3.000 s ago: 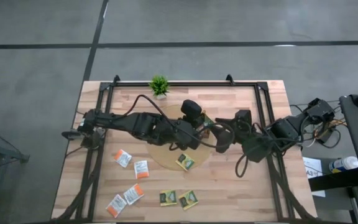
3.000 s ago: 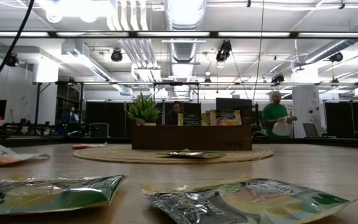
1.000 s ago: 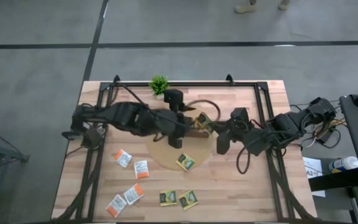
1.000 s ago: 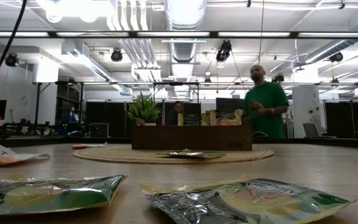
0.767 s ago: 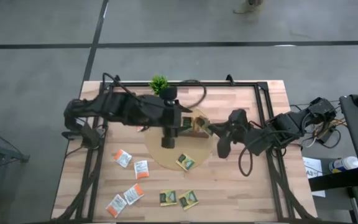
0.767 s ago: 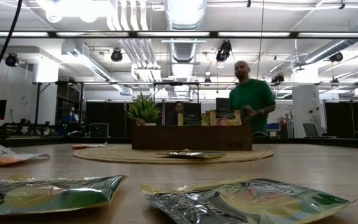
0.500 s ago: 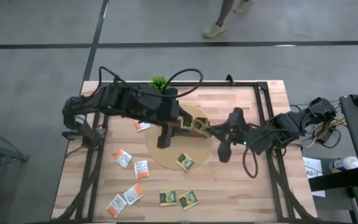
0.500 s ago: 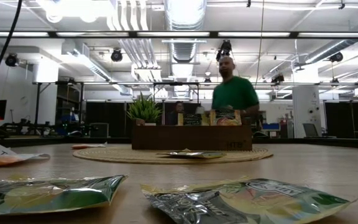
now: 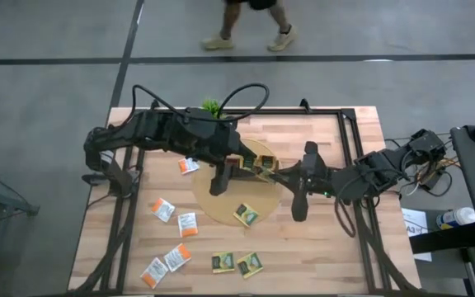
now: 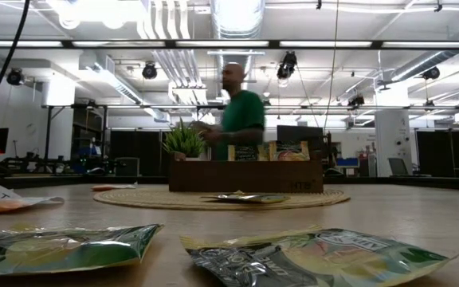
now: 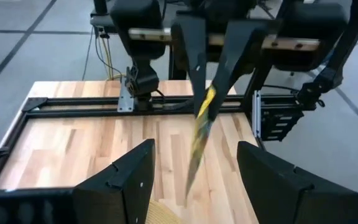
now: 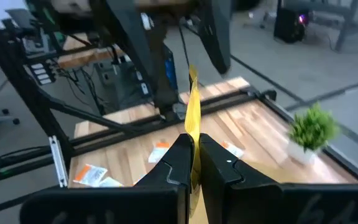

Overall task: Pick & Place Tea
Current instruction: Put the yellow tea bag into the middle section of the wooden organizer

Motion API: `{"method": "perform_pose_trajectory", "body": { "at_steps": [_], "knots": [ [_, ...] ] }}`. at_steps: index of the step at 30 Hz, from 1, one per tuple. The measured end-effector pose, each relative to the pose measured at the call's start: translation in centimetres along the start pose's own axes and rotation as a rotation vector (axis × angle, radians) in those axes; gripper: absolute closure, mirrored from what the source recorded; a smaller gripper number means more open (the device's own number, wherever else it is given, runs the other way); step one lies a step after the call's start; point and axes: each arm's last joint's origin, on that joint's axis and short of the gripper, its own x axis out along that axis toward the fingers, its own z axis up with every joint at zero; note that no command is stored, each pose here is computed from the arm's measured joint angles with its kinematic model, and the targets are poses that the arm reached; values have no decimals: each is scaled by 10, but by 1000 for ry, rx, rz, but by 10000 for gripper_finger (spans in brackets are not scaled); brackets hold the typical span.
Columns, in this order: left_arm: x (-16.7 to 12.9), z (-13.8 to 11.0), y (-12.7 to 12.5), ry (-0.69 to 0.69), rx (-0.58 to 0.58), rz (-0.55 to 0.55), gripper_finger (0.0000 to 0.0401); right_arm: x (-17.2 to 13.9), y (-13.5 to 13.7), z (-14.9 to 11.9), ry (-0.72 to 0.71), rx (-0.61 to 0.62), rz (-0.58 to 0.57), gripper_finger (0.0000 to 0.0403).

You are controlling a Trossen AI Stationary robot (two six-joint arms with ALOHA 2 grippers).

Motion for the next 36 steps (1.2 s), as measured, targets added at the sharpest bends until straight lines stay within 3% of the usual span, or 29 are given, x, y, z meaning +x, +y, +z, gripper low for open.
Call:
{"method": "perform_pose_trajectory", "body": {
  "at_steps": [14, 19, 26, 36],
  "knots": [
    [4, 3, -1, -37, -30, -34, 186, -1, 4, 9, -73, -30, 38, 390],
    [8, 0, -2, -23, -31, -80, 246, -1, 4, 9, -78, -32, 40, 390],
    [20, -5, -2, -20, -28, -102, 381, -1, 5, 10, -87, -28, 44, 390],
    [18, -2, -2, -50, -22, -105, 400, -2, 4, 12, -96, -1, 46, 350]
  ]
}}
